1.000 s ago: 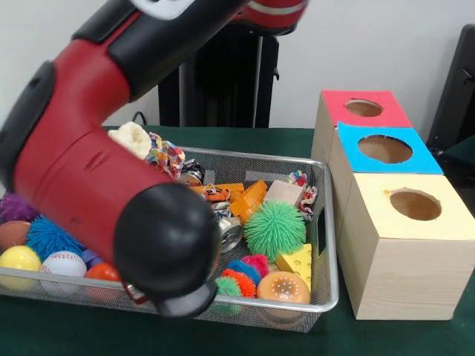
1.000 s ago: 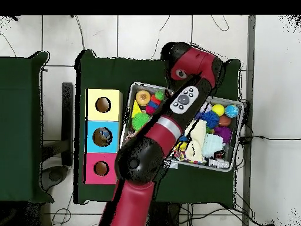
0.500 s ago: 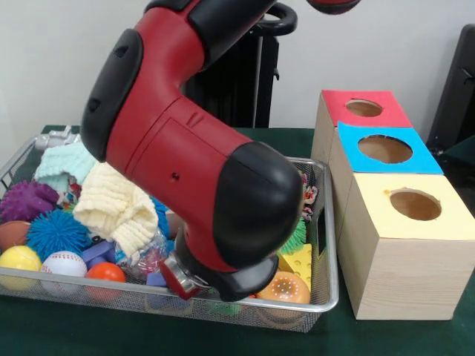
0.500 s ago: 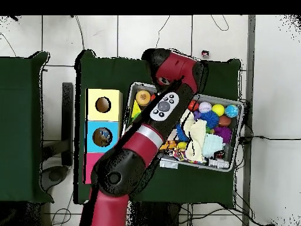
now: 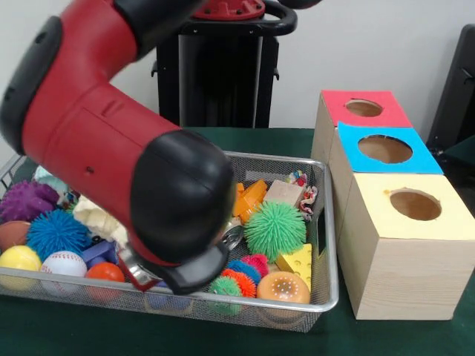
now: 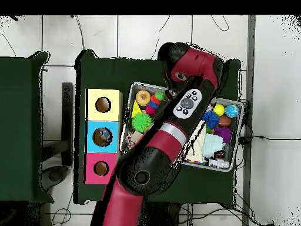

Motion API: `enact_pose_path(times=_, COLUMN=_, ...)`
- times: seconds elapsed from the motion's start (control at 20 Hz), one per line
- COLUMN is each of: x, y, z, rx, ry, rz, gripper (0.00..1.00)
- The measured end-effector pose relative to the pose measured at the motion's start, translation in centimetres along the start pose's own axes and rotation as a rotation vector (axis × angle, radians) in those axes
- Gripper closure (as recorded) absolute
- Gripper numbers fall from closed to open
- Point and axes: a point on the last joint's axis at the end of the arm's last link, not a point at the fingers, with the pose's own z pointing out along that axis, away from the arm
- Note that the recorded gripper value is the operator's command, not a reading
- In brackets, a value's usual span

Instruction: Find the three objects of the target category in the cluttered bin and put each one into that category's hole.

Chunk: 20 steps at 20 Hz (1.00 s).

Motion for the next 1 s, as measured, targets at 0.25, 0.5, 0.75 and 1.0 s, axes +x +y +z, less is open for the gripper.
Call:
enact_pose_path(times=0.25, x=-1.6, y=-0.1, z=0.5, rx=-0.026, ry=-0.032, rz=0.0, gripper=0.0)
enact_pose_path(times=0.5, x=-2.6, y=-1.4, z=0.3, rx=-0.042, ry=-0.078, rz=-0.024, gripper=0.0)
enact_pose_path(times=0.75, x=-2.9, y=-2.8, z=-0.4, rx=-0.047, ry=-0.091, rz=-0.035, gripper=0.0)
enact_pose_path(times=1.0, x=-2.5, y=-3.4, z=-0.8, rx=-0.067, ry=-0.039, rz=-0.049, gripper=0.0)
